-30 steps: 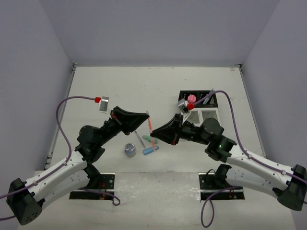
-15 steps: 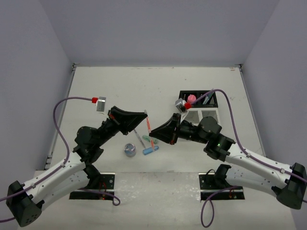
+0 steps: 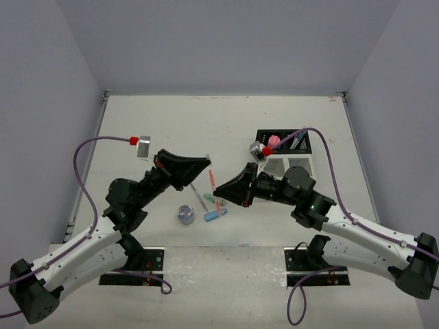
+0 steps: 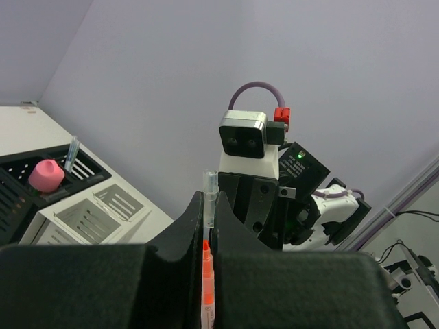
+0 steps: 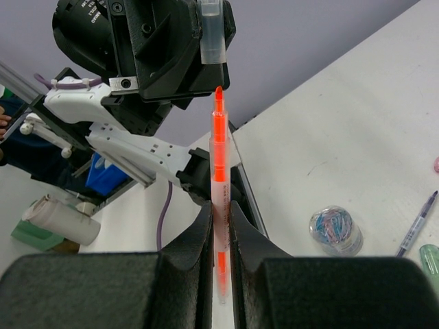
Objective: Sort the stationery into containers
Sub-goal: Close the pen cap on the pen.
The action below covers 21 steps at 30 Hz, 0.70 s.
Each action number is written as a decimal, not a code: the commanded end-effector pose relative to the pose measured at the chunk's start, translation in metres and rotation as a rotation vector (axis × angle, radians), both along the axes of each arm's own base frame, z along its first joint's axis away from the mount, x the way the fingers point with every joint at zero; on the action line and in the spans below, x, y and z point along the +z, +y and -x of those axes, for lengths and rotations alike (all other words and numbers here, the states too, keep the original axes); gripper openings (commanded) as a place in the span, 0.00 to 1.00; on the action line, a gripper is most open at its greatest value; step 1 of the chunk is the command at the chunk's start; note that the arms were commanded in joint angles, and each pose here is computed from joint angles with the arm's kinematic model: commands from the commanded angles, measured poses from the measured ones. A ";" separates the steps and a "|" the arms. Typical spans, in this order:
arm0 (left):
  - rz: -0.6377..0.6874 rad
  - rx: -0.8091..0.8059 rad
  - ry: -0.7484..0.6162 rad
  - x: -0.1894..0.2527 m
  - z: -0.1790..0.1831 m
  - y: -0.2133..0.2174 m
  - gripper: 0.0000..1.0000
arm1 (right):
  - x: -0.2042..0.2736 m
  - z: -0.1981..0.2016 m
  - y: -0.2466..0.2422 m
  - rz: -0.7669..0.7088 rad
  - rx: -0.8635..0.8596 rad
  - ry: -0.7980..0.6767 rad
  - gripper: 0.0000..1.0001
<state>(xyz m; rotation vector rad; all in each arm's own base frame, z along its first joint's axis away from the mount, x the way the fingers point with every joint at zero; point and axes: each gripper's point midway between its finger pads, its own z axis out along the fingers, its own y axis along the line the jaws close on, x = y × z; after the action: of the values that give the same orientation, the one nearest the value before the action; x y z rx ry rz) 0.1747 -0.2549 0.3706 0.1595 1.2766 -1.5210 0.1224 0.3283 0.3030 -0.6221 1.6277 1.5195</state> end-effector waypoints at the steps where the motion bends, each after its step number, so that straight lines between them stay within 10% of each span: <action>1: -0.001 0.015 -0.053 0.013 0.001 0.003 0.00 | 0.026 -0.001 -0.001 -0.044 -0.014 -0.052 0.00; 21: -0.020 -0.007 -0.057 0.005 0.007 0.002 0.00 | 0.036 -0.010 -0.003 -0.041 -0.066 -0.067 0.00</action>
<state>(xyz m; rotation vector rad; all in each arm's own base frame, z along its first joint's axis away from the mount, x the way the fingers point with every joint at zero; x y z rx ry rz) 0.1732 -0.2548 0.3683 0.1806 1.2818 -1.5056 0.1291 0.3269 0.3103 -0.6026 1.6296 1.4786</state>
